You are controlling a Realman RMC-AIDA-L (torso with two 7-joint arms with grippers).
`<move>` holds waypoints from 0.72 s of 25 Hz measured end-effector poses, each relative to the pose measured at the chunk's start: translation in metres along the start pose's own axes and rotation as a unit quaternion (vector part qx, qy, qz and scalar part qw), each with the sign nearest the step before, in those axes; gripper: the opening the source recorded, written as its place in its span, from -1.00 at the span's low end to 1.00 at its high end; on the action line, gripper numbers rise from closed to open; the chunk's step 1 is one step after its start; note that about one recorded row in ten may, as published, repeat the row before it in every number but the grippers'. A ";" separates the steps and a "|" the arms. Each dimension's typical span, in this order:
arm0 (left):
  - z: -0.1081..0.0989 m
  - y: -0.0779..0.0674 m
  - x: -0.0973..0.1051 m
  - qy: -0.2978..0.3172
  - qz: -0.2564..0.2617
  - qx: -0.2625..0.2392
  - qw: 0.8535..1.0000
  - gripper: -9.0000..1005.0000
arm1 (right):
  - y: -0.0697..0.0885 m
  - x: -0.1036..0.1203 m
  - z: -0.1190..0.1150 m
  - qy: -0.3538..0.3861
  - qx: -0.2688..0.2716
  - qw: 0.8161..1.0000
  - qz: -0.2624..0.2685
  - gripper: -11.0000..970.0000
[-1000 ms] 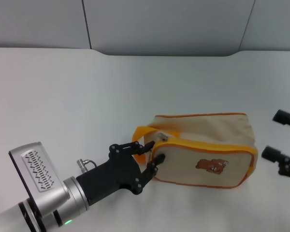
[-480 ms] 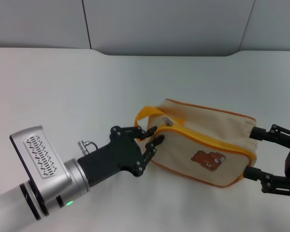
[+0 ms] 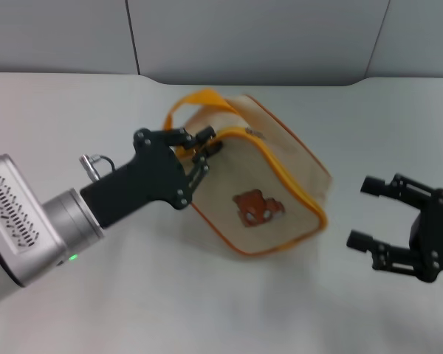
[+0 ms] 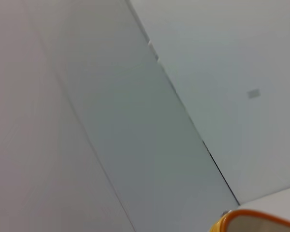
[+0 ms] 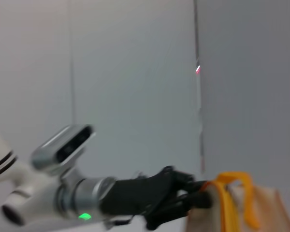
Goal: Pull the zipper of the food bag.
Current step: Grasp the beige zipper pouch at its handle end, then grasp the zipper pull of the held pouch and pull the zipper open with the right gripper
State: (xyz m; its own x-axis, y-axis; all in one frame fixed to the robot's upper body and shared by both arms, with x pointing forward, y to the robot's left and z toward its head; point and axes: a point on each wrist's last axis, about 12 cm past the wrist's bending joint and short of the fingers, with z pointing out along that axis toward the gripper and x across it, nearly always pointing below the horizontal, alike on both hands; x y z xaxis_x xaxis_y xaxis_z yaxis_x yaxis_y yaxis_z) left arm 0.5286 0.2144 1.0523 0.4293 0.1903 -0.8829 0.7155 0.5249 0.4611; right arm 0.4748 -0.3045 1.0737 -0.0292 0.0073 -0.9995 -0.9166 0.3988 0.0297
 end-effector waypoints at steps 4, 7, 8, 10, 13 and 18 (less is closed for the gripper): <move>-0.003 0.011 -0.005 -0.018 0.058 -0.001 0.998 -0.70 | 0.000 0.003 0.004 -0.067 0.073 0.992 -0.073 0.54; -0.002 0.014 -0.006 -0.018 0.071 -0.001 0.997 -0.72 | 0.003 0.011 0.012 -0.113 0.183 0.958 -0.190 0.53; -0.003 0.014 -0.006 -0.018 0.073 -0.001 0.997 -0.73 | 0.004 0.014 0.016 -0.117 0.216 0.943 -0.226 0.53; -0.003 0.014 -0.006 -0.019 0.079 -0.001 0.997 -0.76 | 0.004 0.018 0.028 -0.108 0.278 0.906 -0.300 0.52; -0.002 0.015 -0.006 -0.019 0.080 -0.001 0.997 -0.79 | -0.002 0.022 0.050 -0.068 0.315 0.873 -0.366 0.52; 0.000 0.016 -0.007 -0.023 0.084 0.003 0.996 -0.84 | -0.021 0.024 0.087 -0.008 0.298 0.872 -0.387 0.50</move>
State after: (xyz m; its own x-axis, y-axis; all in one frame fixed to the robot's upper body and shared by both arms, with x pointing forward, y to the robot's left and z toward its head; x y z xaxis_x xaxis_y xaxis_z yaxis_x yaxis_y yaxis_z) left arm 0.5371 0.2214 1.0659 0.5677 0.2373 -0.7883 0.6348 0.4836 0.6027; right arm 0.5279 -0.2327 1.0490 0.5163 -0.4656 -0.7188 -0.2886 0.6956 -0.6579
